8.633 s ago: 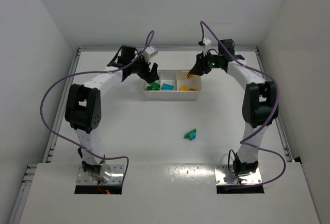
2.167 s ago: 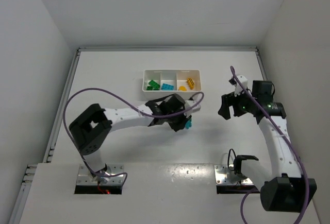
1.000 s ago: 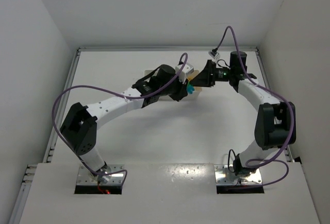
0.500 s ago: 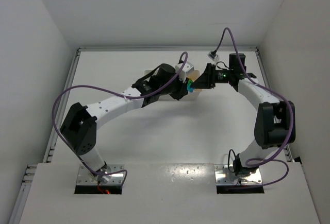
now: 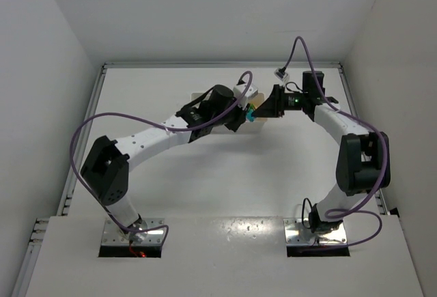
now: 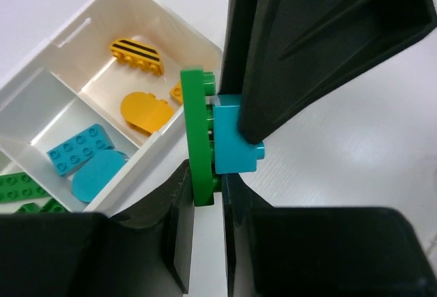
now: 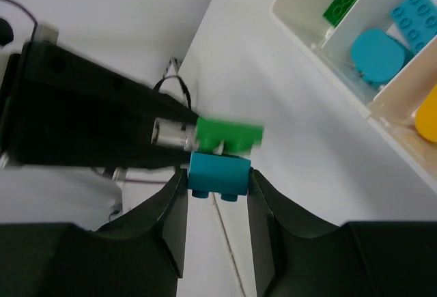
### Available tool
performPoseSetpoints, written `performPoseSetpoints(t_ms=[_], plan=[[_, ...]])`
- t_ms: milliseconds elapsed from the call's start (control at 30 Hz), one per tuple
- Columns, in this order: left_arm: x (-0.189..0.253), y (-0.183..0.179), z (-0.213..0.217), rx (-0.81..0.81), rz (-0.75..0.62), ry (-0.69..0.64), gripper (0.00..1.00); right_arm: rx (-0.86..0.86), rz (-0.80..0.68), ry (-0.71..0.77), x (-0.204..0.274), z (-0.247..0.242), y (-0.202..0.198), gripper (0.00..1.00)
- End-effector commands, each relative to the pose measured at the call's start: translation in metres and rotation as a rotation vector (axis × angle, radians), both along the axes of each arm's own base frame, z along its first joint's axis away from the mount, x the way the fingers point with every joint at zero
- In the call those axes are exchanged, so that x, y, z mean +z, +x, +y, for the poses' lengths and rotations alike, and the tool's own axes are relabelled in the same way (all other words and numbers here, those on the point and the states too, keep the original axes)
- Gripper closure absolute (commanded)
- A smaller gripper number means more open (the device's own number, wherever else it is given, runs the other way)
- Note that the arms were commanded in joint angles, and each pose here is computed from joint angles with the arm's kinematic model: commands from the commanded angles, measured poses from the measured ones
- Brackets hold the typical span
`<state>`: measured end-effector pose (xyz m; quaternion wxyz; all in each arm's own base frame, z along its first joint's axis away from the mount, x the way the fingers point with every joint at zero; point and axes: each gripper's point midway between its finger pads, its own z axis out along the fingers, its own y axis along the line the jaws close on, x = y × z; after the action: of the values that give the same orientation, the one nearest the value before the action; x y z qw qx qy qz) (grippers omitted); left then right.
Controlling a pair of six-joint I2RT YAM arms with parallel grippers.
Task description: Sort the legos into containers by color
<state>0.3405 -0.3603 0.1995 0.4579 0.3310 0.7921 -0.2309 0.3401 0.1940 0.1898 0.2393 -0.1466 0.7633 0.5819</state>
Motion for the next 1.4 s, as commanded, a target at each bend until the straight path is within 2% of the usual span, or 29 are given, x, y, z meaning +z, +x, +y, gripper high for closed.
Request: performPoseSetpoints(t_ms=[0,33,200,267,367,467,500,533,567,600,700,767,800,900,933,1000,1033,1067,1133,1367], plan=[[0.020,0.054,0.051,0.253,-0.173,0.069,1.00,0.158,-0.091,0.096,0.040,0.008,-0.031,1.00],[0.023,0.061,0.058,0.280,-0.191,0.076,1.00,0.168,-0.054,0.101,0.038,0.007,-0.038,1.00],[0.029,0.090,0.108,0.405,-0.230,0.127,1.00,0.192,-0.084,0.080,0.049,0.005,-0.048,1.00],[0.031,0.100,0.131,0.444,-0.226,0.140,1.00,0.175,-0.113,0.050,0.047,0.005,-0.040,1.00],[0.032,0.104,0.155,0.486,-0.201,0.146,1.00,0.134,-0.152,0.000,0.045,0.009,-0.016,1.00],[0.021,0.099,0.159,0.473,-0.154,0.163,1.00,0.064,-0.208,-0.026,0.046,0.014,0.022,1.00],[0.012,0.097,0.165,0.484,-0.129,0.176,0.97,0.037,-0.212,-0.043,0.043,0.018,0.032,1.00],[0.004,0.093,0.163,0.466,-0.101,0.175,0.94,0.008,-0.218,-0.056,0.040,0.023,0.051,1.00],[0.004,0.092,0.161,0.458,-0.099,0.171,0.94,0.016,-0.250,-0.051,0.051,0.028,0.054,1.00],[-0.001,0.090,0.160,0.453,-0.083,0.163,0.92,-0.017,-0.267,-0.072,0.050,0.028,0.077,1.00],[-0.012,0.086,0.155,0.425,-0.035,0.146,0.87,-0.057,-0.276,-0.105,0.049,0.045,0.107,1.00],[-0.018,0.083,0.151,0.399,-0.013,0.145,0.87,-0.076,-0.261,-0.136,0.031,0.055,0.124,1.00],[-0.034,0.083,0.156,0.409,0.030,0.170,0.86,-0.093,-0.261,-0.149,0.034,0.055,0.133,1.00],[-0.041,0.087,0.163,0.418,0.074,0.173,0.74,-0.087,-0.240,-0.179,0.015,0.069,0.143,1.00],[-0.041,0.089,0.162,0.425,0.079,0.164,0.56,-0.075,-0.244,-0.193,0.010,0.075,0.142,1.00],[-0.043,0.096,0.169,0.439,0.096,0.146,0.40,-0.060,-0.251,-0.208,0.001,0.081,0.142,1.00],[-0.044,0.098,0.168,0.438,0.103,0.151,0.23,-0.056,-0.239,-0.220,-0.008,0.087,0.142,1.00],[-0.043,0.103,0.170,0.441,0.105,0.143,0.16,-0.062,-0.250,-0.243,-0.012,0.084,0.143,1.00],[-0.039,0.108,0.172,0.443,0.101,0.130,0.06,-0.037,-0.237,-0.268,-0.029,0.095,0.138,1.00],[0.017,0.134,0.185,0.467,-0.021,0.016,0.02,-0.030,-0.266,-0.394,-0.064,0.104,0.140,1.00]])
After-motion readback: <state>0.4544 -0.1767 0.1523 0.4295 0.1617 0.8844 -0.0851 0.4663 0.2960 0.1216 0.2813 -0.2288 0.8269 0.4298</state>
